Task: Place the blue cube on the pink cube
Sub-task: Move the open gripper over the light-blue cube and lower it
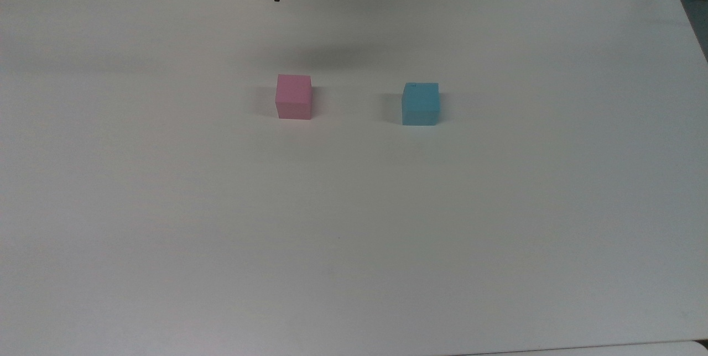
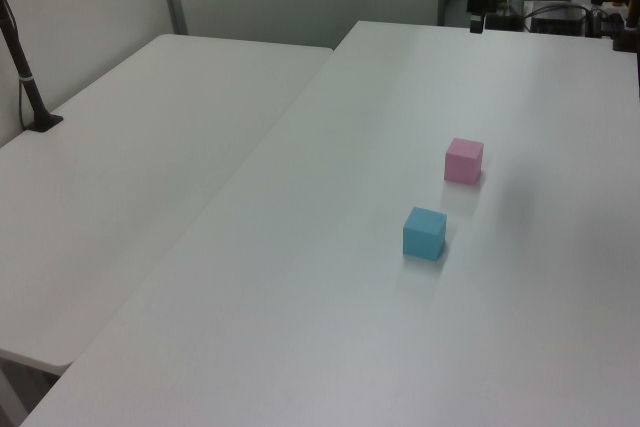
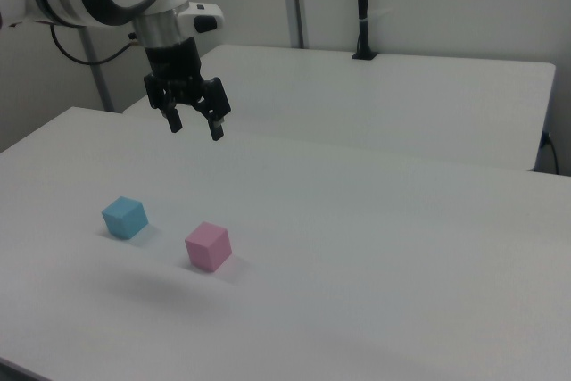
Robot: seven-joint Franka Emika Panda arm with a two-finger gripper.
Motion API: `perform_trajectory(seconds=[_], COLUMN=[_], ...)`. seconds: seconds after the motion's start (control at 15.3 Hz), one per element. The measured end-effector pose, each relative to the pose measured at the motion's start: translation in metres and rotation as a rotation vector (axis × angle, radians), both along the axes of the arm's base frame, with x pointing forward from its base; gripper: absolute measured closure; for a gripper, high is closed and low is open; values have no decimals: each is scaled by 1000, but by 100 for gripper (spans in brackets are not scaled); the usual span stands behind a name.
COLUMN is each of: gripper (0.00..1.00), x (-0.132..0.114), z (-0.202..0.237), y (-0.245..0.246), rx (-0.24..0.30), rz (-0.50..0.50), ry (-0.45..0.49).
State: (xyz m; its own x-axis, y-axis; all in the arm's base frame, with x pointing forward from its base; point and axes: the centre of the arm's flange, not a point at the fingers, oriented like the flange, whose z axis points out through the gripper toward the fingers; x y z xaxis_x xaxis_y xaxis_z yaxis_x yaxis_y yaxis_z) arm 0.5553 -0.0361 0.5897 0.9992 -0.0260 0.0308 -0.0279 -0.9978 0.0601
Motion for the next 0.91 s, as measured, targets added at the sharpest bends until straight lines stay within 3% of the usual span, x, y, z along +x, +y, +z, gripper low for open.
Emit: perform_trajectory(seconds=[0.26, 0.59, 0.91], gripper=[0, 0, 0], x=[0, 0, 0], z=[0, 0, -17], y=[0, 9, 53], rx=[1, 62, 70], rz=[0, -18, -29], ry=[0, -3, 32])
